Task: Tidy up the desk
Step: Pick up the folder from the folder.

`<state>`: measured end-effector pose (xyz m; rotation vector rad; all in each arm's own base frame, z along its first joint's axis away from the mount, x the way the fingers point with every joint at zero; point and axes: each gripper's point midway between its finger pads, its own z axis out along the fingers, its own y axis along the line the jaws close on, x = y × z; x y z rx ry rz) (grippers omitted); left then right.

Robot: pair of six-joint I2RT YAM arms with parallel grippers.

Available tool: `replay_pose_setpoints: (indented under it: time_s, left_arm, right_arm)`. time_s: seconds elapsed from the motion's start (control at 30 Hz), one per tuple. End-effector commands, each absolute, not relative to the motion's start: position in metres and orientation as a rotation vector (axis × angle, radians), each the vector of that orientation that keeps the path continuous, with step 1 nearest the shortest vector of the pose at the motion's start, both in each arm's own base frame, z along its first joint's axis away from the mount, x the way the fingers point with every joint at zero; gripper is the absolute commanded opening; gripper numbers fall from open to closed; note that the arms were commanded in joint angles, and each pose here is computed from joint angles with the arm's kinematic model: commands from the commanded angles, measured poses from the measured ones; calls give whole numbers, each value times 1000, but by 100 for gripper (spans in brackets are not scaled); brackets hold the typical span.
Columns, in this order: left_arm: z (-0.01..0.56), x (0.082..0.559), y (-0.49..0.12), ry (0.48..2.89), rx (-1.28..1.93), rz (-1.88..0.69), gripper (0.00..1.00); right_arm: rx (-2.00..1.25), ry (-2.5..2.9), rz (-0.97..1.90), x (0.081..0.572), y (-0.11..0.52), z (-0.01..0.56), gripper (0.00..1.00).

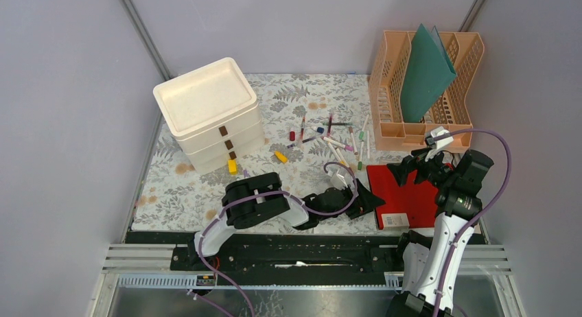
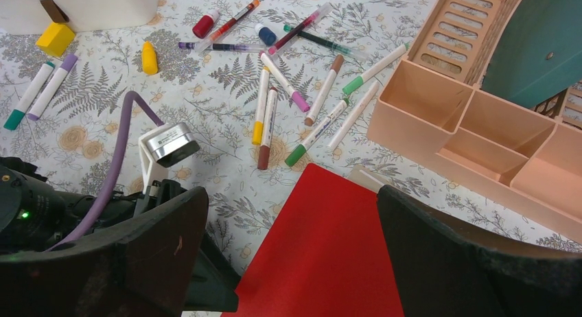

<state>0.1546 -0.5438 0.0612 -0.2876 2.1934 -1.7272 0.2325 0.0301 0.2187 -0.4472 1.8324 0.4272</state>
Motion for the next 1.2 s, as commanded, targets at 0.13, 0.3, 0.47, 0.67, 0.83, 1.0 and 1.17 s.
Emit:
replay_pose_setpoints:
  time_s: [0.13, 0.3, 0.47, 0.67, 0.83, 1.0, 1.17]
  left_arm:
    - [35, 159, -553, 2253, -285, -1654, 79]
    - [32, 160, -555, 2258, -284, -1654, 69]
    - [33, 160, -556, 2254, -281, -1662, 54]
    - [41, 158, -546, 2217, -281, -1697, 30]
    - [57, 158, -530, 2157, -275, -1722, 14]
    - [72, 158, -515, 2105, -270, -1739, 6]
    - [75, 158, -502, 2084, -277, -1747, 23]
  right_arm:
    - [-478, 1809, 442, 230, 35, 221, 100]
    - [-480, 1806, 442, 230, 35, 221, 100]
    - [-483, 1804, 439, 230, 36, 222, 100]
    - [-484, 1800, 435, 229, 36, 223, 100]
    - [-486, 1800, 439, 229, 36, 223, 100]
    - [-486, 1800, 439, 229, 36, 222, 100]
    - [-487, 1800, 444, 229, 37, 222, 100]
